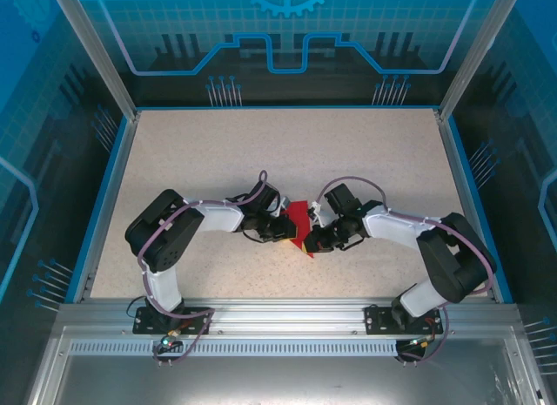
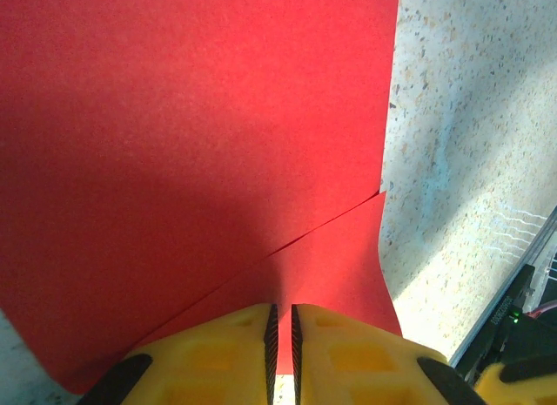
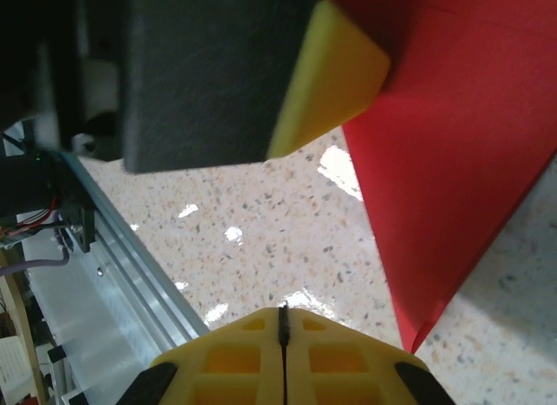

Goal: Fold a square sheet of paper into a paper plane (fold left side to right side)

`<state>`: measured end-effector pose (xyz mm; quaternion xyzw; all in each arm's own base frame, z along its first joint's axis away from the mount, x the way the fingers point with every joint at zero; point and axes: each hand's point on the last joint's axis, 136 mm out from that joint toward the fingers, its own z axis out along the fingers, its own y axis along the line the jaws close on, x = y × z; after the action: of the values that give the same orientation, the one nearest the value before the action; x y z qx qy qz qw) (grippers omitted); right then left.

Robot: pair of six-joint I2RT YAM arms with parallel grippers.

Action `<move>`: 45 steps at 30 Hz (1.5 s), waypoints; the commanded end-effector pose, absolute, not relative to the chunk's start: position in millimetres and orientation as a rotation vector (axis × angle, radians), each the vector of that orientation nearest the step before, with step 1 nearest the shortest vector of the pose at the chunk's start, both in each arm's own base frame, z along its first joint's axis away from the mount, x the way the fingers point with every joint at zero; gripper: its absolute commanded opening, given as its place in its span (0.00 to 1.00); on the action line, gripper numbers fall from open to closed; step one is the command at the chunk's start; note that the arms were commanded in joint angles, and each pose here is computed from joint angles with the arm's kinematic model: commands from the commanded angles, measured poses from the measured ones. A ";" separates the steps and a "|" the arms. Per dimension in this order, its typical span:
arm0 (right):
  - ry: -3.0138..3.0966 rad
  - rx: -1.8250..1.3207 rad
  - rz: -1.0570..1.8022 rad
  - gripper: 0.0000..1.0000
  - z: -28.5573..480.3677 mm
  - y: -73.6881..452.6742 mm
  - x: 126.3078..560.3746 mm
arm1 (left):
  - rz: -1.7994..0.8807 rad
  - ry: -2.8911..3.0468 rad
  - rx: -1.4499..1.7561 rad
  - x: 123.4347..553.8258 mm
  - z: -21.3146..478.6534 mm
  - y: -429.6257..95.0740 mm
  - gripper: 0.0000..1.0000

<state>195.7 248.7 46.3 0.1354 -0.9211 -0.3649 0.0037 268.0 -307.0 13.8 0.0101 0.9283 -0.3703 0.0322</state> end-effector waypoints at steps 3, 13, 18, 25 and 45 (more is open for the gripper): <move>-2.881 0.362 -1.021 0.05 24.4 244.0 196.8 | -0.989 2.989 -0.007 246.3 -16.3 -284.6 0.16; -2.876 0.281 -0.860 0.05 -6.8 223.0 178.6 | -0.984 2.988 -0.004 247.6 -15.3 -284.8 0.16; -2.869 0.224 -0.811 0.04 -13.9 209.8 164.0 | -0.983 2.986 -0.001 248.2 -14.7 -285.3 0.16; -2.873 0.211 -0.880 0.04 4.0 209.9 158.5 | -0.982 2.984 0.000 248.4 -14.1 -285.1 0.16; -2.935 0.075 -1.079 0.02 33.7 272.2 215.3 | -0.993 2.976 0.000 249.3 -13.0 -286.5 0.16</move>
<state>208.1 259.3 33.6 0.0320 -0.9389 -0.3424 0.0096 268.3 -306.9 13.9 0.0102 0.9284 -0.3700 0.0330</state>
